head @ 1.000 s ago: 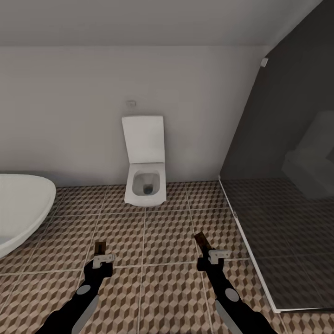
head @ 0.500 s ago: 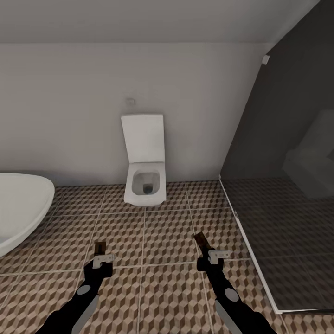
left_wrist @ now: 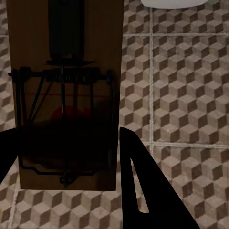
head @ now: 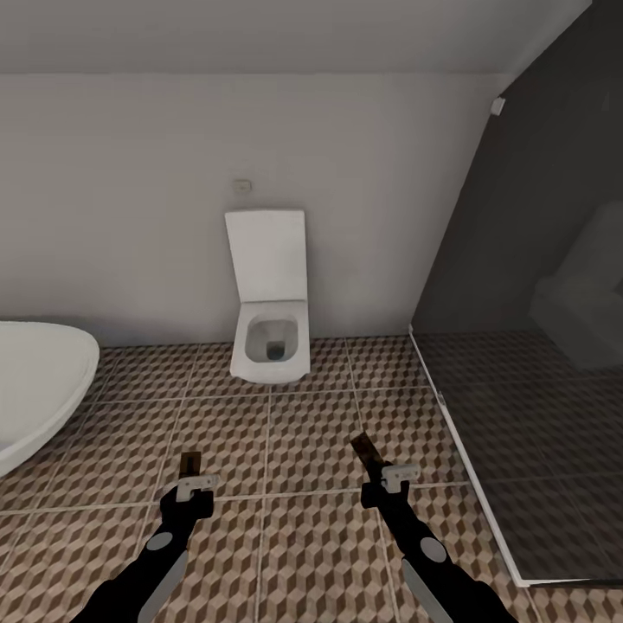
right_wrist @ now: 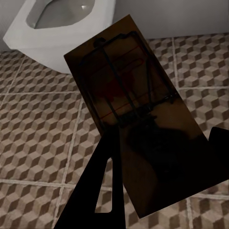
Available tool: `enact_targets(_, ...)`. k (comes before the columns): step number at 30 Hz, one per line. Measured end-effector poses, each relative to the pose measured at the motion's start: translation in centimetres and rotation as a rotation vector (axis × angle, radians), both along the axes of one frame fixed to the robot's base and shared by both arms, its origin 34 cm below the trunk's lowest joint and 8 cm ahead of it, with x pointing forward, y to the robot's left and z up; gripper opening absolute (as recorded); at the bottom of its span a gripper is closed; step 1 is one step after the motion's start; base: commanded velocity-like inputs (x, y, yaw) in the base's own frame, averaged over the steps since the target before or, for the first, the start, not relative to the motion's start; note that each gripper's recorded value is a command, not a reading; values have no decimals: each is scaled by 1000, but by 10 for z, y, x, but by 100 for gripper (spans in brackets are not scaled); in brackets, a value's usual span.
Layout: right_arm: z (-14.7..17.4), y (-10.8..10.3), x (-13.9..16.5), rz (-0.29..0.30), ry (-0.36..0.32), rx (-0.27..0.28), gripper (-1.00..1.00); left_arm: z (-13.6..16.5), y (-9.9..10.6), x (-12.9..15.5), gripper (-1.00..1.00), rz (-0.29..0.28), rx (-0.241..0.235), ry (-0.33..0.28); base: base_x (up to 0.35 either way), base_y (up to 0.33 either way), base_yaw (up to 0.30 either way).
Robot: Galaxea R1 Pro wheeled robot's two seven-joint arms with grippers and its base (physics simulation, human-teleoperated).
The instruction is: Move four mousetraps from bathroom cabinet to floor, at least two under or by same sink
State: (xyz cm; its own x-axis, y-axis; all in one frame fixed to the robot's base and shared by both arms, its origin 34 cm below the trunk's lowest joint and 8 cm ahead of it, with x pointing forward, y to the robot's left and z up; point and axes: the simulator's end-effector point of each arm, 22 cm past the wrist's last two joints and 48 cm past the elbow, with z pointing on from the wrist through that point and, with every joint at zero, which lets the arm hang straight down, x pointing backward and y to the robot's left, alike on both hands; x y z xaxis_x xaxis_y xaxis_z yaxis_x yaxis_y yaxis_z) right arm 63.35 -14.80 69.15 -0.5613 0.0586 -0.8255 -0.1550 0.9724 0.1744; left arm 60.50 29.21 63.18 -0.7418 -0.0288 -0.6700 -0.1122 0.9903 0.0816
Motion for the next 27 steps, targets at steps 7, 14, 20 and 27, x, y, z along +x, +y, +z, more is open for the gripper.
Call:
enact_targets(7,-8,0,1,2,0,1,-100,-9,-1,1,-100,0,-1,0,0,0,0)
enact_targets(14,-17,0,3,2,-1,1,-100,-17,-1,3,-100,0,-2,0,0,0,0)
enact_targets(20,-25,0,3,1,-1,-2,-100,-25,-1,4,-100,0,-1,0,0,0,0)
enact_targets(27,-35,0,4,0,-1,-4,-100,-35,-5,4,-100,-1,-8,1,0,0,0)
